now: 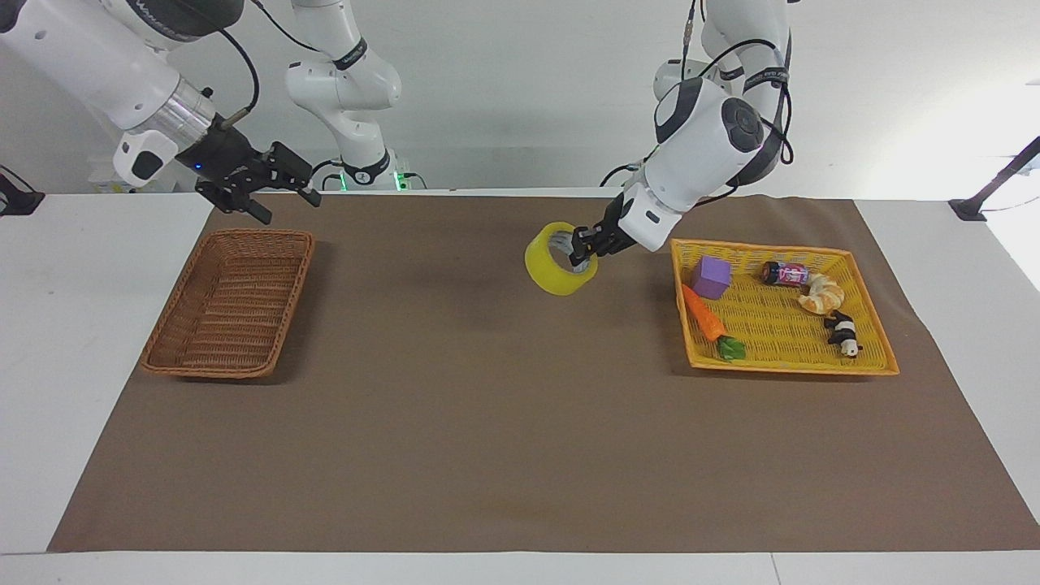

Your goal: Move tape to another basket

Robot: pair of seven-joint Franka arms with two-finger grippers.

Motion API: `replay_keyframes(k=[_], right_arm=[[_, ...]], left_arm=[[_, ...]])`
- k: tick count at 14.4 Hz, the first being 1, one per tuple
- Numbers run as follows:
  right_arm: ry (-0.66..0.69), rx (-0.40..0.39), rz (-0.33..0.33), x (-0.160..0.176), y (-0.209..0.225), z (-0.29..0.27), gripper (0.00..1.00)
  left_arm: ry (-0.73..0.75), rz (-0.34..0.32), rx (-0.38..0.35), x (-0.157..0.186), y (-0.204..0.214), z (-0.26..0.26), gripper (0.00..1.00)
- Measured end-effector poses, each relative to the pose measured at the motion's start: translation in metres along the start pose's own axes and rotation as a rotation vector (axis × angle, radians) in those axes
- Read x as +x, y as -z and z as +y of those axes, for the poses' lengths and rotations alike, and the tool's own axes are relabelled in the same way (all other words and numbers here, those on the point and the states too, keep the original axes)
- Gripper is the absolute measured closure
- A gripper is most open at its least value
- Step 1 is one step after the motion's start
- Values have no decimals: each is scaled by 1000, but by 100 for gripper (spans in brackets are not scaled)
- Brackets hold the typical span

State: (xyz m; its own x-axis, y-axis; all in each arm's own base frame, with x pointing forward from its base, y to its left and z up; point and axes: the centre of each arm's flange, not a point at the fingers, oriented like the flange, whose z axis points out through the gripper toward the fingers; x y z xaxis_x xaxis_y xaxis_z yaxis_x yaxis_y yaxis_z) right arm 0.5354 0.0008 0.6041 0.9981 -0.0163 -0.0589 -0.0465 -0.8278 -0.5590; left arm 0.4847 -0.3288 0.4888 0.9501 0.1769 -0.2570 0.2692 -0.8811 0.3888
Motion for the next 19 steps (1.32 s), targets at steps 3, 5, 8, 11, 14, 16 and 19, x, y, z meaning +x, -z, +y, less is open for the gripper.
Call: replay_keyframes(k=[3,5,8,11,14,16,19], right_arm=[[-22,190,35,11,-47,-21,0],[-22,237,24,15,-93,-43,0],[-62,336,0,22,-160,-71,0],[-100,392,10,22,-201,-94,0],[-151,411,28,14,-233,-117,0],[-180,407,33,9,-250,-133,0],[-197,398,36,2,-265,-144,0]], left_arm=[[2,1,-1,1,1,-1,78],[2,1,-1,1,1,-1,78],[3,0,0,1,0,-1,78],[4,0,1,1,-1,-2,78],[4,1,0,1,-1,-2,78],[4,2,0,1,0,-1,78],[4,2,-1,1,-1,-2,78]])
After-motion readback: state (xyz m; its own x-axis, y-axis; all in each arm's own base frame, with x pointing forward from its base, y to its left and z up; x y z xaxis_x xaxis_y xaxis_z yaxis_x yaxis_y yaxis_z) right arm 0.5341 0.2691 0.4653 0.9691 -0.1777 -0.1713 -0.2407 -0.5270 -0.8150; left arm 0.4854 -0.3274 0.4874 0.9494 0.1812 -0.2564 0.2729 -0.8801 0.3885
